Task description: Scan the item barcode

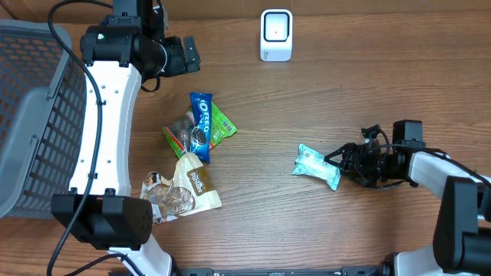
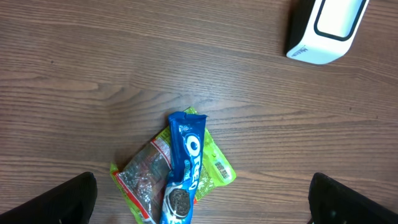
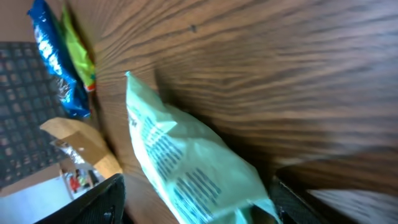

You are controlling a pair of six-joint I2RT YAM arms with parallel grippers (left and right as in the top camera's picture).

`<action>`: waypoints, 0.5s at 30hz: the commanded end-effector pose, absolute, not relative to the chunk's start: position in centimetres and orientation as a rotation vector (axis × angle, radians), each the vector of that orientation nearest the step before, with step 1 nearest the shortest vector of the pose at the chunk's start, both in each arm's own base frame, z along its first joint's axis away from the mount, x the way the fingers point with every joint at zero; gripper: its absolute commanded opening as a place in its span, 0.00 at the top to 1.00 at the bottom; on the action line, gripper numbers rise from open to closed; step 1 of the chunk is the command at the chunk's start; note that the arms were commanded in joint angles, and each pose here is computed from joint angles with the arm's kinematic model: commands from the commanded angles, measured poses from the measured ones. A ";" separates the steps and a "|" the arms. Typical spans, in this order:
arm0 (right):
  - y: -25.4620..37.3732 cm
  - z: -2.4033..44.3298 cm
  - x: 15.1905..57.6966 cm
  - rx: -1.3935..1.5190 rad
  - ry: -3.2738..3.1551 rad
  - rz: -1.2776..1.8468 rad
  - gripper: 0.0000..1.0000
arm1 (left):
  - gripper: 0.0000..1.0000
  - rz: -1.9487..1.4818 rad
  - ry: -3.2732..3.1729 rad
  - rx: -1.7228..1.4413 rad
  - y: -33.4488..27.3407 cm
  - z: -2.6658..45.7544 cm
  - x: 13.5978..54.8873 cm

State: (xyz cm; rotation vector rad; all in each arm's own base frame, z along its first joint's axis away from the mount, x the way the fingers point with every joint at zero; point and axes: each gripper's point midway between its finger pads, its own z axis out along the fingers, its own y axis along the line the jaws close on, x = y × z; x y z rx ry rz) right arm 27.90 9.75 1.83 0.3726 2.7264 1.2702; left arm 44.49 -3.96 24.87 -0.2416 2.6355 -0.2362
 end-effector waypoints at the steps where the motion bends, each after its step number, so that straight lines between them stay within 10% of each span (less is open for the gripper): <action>1: 10.7 -0.4 26.6 0.345 2.816 1.239 0.30 | 0.00 -0.235 2.623 -0.249 -4.1 25.3 44.7; 7: 11.6 -0.4 26.4 0.291 2.831 1.238 0.78 | 0.00 -0.234 2.623 -0.249 -4.1 25.3 44.7; 15: 12.3 2.7 29.0 0.230 2.725 1.334 0.82 | 0.00 -0.235 2.623 -0.249 -4.1 25.3 44.7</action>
